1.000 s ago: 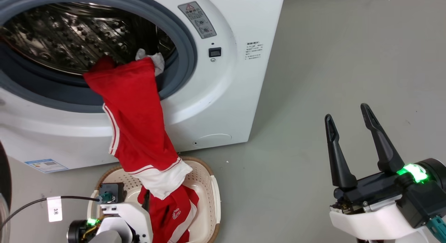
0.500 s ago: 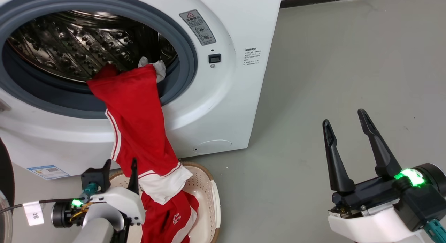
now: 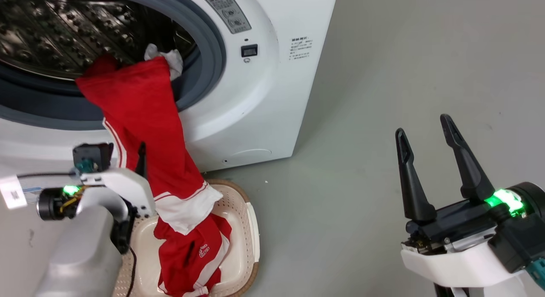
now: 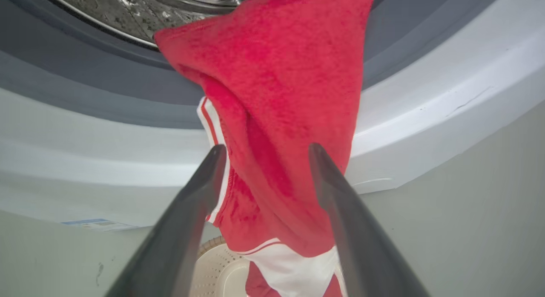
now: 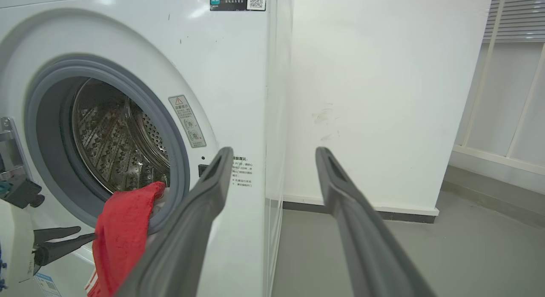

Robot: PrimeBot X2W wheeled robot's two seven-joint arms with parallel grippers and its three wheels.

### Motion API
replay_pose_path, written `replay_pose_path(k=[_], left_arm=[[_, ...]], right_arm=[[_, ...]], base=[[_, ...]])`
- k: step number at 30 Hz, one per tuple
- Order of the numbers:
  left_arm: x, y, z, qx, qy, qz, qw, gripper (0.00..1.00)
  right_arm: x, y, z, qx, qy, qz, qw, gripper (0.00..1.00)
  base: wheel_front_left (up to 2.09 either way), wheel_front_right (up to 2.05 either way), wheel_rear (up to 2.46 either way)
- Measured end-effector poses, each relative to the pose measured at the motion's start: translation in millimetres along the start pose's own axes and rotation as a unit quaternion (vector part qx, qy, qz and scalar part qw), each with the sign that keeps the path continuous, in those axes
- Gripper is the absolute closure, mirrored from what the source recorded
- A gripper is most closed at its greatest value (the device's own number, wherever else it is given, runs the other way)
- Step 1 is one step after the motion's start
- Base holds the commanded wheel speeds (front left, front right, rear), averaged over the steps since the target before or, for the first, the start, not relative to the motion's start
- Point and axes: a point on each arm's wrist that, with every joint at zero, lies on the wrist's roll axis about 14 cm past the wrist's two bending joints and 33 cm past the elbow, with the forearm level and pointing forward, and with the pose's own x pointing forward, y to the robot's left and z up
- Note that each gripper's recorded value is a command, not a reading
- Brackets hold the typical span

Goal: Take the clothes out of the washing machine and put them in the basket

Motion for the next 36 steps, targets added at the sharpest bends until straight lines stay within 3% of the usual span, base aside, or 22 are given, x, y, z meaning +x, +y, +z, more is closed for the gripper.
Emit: replay_pose_path(k=[9, 28, 29, 31, 36], left_arm=[[37, 10, -24, 0.006, 0.075, -0.002, 0.997, 0.00], [80, 14, -52, 0.018, 0.109, 0.011, 0.994, 0.00], [80, 14, -52, 0.017, 0.108, 0.010, 0.994, 0.25], [81, 16, -52, 0.016, 0.104, 0.012, 0.994, 1.00], [80, 17, -53, 0.013, 0.103, 0.013, 0.994, 1.00]], right_arm=[[12, -6, -16, 0.001, 0.013, -0.005, 1.000, 0.00], [21, -19, -43, -0.005, 0.042, -0.018, 0.999, 0.00], [21, -19, -44, -0.004, 0.043, -0.018, 0.999, 0.00], [21, -18, -45, -0.003, 0.044, -0.017, 0.999, 0.00], [24, -17, -46, -0.001, 0.043, -0.015, 0.999, 0.00]], base=[[0.00, 0.00, 0.00], [0.00, 0.00, 0.00], [0.00, 0.00, 0.00], [0.00, 0.00, 0.00], [0.00, 0.00, 0.00]])
